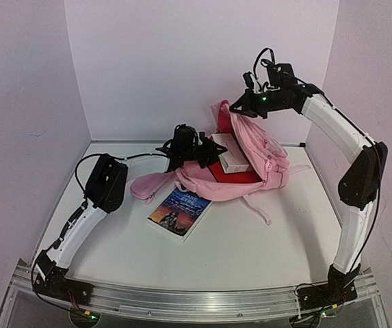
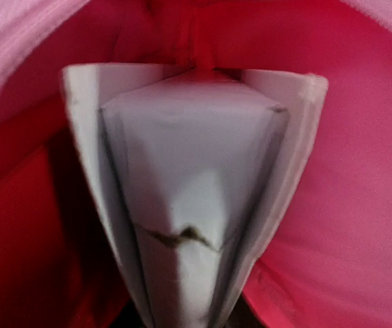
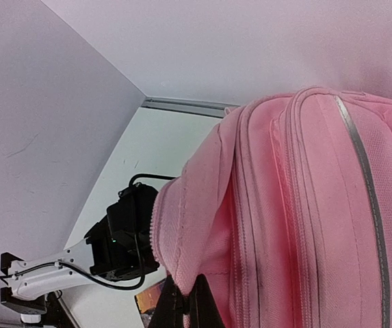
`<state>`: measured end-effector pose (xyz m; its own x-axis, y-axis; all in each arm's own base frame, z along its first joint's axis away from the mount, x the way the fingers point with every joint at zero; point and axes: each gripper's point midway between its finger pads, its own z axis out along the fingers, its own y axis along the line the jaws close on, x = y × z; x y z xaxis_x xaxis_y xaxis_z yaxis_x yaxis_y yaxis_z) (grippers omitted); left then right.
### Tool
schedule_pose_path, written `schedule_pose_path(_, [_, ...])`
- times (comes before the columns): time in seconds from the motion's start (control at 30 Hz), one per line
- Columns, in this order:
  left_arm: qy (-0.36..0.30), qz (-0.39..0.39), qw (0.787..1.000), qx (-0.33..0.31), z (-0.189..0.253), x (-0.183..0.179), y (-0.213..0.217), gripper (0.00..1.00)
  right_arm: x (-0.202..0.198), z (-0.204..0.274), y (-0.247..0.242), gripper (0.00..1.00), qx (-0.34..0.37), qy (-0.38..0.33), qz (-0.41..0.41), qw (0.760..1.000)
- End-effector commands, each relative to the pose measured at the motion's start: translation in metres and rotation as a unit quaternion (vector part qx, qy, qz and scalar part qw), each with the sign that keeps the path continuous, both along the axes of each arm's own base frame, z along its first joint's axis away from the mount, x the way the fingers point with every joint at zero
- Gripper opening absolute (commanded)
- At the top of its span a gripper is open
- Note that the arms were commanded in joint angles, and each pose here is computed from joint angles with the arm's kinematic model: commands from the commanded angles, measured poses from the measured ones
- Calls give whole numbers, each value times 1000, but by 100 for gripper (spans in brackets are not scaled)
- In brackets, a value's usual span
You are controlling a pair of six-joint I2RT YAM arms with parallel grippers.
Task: Pack the student bag
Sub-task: Place the book in the student bag.
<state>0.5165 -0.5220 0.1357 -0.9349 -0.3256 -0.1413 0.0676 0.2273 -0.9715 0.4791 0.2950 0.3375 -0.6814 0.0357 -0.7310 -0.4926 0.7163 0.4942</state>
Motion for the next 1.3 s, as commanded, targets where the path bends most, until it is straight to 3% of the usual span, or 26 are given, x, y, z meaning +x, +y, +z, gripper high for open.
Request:
schedule_pose_path(0.0, [5,-24,998,54,1,-35,5,46,-21,102,-24,0,51,-150,19,987])
schedule_pose_path(0.03, [-4,-19,998,67,7,-37,13,56,-18,90,-31,0,41,-142,16,989])
schedule_pose_path(0.1, [-25,-19,995,100,26,-42,27,65,-15,62,-43,0,18,-123,13,992])
schedule_pose_path(0.2, [-64,-21,987,146,58,-52,46,94,-18,27,-57,0,-13,-104,17,994])
schedule_pose_path(0.23, [-73,-22,985,157,66,-55,51,98,-20,20,-61,0,-19,-100,20,995])
schedule_pose_path(0.43, [-104,-1,972,209,114,-84,96,100,-44,-13,-87,0,-90,-101,54,989])
schedule_pose_path(0.8, [2,9,954,298,43,-178,183,100,-88,-97,-134,0,-264,-77,129,953])
schedule_pose_path(0.83, [5,10,955,298,42,-185,187,100,-97,-107,-133,3,-265,-64,150,950])
schedule_pose_path(0.87, [11,11,954,299,40,-193,193,100,-107,-112,-129,15,-254,-53,173,950])
schedule_pose_path(0.93, [28,11,953,302,28,-208,202,100,-127,-118,-117,53,-222,-27,217,950])
schedule_pose_path(1.0, [43,14,952,301,20,-221,210,100,-144,-119,-103,75,-203,-11,248,947])
schedule_pose_path(1.13, [68,30,954,290,10,-246,219,100,-166,-117,-67,88,-197,-17,300,933])
schedule_pose_path(1.27, [84,53,951,293,0,-263,229,100,-185,-122,-25,90,-180,-7,349,920])
